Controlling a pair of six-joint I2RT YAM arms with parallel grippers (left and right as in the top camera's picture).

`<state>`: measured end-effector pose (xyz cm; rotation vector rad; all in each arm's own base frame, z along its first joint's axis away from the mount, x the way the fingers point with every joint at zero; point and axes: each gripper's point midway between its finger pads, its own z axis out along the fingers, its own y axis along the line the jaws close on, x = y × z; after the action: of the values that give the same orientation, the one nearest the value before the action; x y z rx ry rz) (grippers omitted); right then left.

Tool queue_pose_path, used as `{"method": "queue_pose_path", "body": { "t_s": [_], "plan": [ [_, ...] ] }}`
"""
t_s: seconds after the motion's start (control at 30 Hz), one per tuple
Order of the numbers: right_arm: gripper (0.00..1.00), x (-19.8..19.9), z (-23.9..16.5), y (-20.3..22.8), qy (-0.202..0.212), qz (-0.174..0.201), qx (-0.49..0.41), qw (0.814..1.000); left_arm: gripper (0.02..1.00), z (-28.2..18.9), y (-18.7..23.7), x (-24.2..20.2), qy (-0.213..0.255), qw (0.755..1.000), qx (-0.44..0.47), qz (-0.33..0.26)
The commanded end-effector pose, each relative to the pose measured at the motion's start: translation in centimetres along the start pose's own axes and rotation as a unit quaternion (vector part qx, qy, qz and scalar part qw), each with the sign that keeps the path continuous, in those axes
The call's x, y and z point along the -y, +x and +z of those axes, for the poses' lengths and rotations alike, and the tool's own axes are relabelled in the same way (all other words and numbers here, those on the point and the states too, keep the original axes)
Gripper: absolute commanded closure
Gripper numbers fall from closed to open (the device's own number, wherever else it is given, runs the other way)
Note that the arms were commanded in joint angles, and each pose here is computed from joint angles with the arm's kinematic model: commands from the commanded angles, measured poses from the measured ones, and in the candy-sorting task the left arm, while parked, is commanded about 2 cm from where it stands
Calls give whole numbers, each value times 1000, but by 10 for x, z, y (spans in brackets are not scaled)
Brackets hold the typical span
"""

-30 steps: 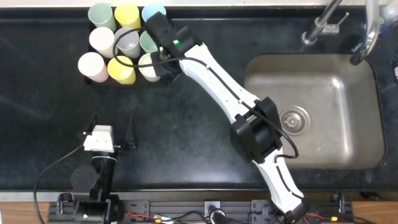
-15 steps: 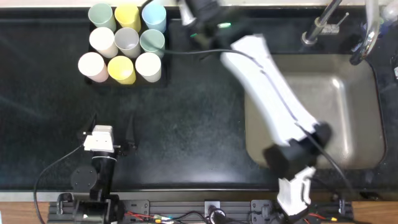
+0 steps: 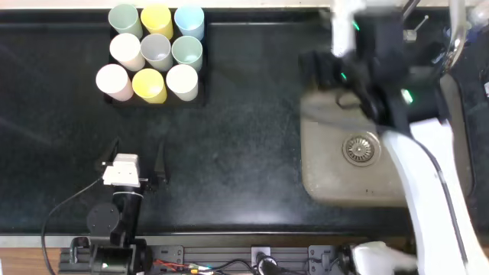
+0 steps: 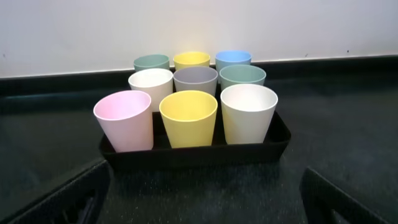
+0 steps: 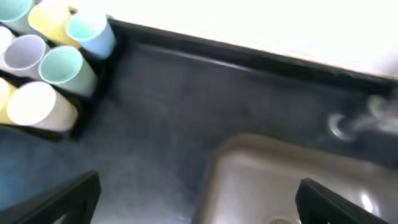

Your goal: Store Cups

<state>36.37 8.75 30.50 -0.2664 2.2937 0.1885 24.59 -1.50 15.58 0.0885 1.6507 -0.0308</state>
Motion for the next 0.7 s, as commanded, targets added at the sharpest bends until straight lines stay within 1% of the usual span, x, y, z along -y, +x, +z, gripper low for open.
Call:
{"method": "queue_pose_path", "body": {
  "t_s": [0.03,0.17,0.33,0.47,0.53,0.7],
  "plan": [
    [5,1,-40,26,1,-8,61,998,18,0,0,1,3,1000,2,8],
    [3,0,-54,53,1,-10,103,995,18,0,0,1,3,1000,2,8],
    [5,-1,-66,71,2,-16,170,985,20,0,0,1,3,1000,2,8],
    [5,-1,-71,79,4,-22,242,970,18,0,0,1,3,1000,2,8],
    [5,1,-71,84,7,-23,281,959,18,0,0,1,3,1000,2,8],
    [5,6,-66,99,18,-24,331,943,18,0,0,1,3,1000,2,8]
  ]
}}
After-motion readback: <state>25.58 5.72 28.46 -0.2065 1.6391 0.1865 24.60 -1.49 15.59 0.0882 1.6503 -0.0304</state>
